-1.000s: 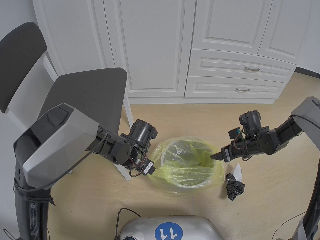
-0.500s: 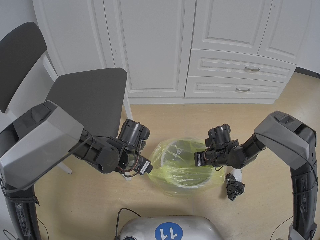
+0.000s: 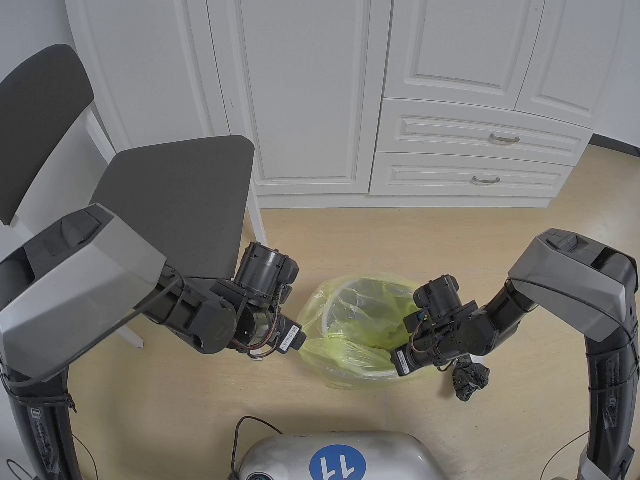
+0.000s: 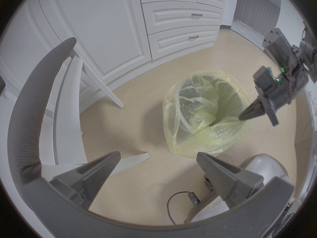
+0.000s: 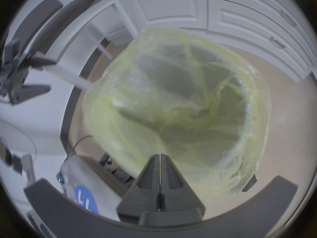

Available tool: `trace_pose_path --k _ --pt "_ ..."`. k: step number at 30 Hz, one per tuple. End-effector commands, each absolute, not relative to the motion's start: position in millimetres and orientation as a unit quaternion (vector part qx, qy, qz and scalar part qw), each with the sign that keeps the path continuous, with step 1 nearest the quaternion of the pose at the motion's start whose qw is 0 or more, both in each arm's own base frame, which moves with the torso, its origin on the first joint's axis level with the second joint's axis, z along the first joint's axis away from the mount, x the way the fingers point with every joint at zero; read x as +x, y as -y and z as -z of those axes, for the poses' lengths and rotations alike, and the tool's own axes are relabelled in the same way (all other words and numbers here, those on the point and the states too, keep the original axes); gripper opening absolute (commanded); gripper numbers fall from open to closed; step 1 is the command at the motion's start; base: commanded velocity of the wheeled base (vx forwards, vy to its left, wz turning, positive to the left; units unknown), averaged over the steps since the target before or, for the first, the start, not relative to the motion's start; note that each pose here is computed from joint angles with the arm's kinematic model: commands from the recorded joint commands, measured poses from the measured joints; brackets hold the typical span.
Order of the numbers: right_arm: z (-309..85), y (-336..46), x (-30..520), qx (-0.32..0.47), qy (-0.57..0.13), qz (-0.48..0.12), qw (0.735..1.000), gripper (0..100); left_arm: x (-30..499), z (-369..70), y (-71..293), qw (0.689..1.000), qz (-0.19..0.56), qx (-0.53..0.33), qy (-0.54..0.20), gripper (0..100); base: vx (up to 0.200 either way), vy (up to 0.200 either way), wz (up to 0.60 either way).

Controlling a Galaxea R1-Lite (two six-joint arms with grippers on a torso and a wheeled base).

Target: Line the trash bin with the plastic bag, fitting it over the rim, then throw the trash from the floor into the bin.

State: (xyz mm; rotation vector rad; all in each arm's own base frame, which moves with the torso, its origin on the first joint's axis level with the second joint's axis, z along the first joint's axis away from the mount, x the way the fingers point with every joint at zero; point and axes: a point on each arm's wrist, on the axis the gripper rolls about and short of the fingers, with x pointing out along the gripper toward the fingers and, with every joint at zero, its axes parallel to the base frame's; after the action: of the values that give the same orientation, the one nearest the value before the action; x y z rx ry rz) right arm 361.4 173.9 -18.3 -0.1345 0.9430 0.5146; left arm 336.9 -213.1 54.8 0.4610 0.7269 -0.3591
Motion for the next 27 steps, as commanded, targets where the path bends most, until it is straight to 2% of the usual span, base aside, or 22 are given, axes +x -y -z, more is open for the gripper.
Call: trace_pose_path --k 1,7,14,17,20,27 --pt "5.0 -175.4 336.6 -0.098 -0.462 -0.286 0.834 0 334.9 -49.7 211.1 0.89 0.172 0.225 -0.358 100 0.0 0.0 0.0" --pt "30.5 -173.8 332.5 -0.134 -0.507 -0.294 0.799 0 334.5 -47.2 210.9 0.888 0.173 0.226 -0.362 100 0.0 0.0 0.0" --pt "39.5 -174.7 340.0 -0.133 -0.51 -0.284 0.801 0 336.6 -42.3 212.3 0.888 0.173 0.226 -0.362 100 0.0 0.0 0.0" --pt "-6.9 -165.9 333.0 -0.121 -0.471 -0.292 0.823 0 338.7 -41.4 214.4 0.895 0.174 0.221 -0.347 100 0.0 0.0 0.0" --pt "-30.3 -164.9 330.2 -0.112 -0.443 -0.298 0.838 0 339.9 -43.1 216.6 0.898 0.175 0.219 -0.34 100 0.0 0.0 0.0" --pt "-40.8 -147.5 362.1 -0.051 -0.409 -0.249 0.876 0 356.8 -39.2 243.7 0.917 0.19 0.2 -0.289 100 0.0 0.0 0.0"
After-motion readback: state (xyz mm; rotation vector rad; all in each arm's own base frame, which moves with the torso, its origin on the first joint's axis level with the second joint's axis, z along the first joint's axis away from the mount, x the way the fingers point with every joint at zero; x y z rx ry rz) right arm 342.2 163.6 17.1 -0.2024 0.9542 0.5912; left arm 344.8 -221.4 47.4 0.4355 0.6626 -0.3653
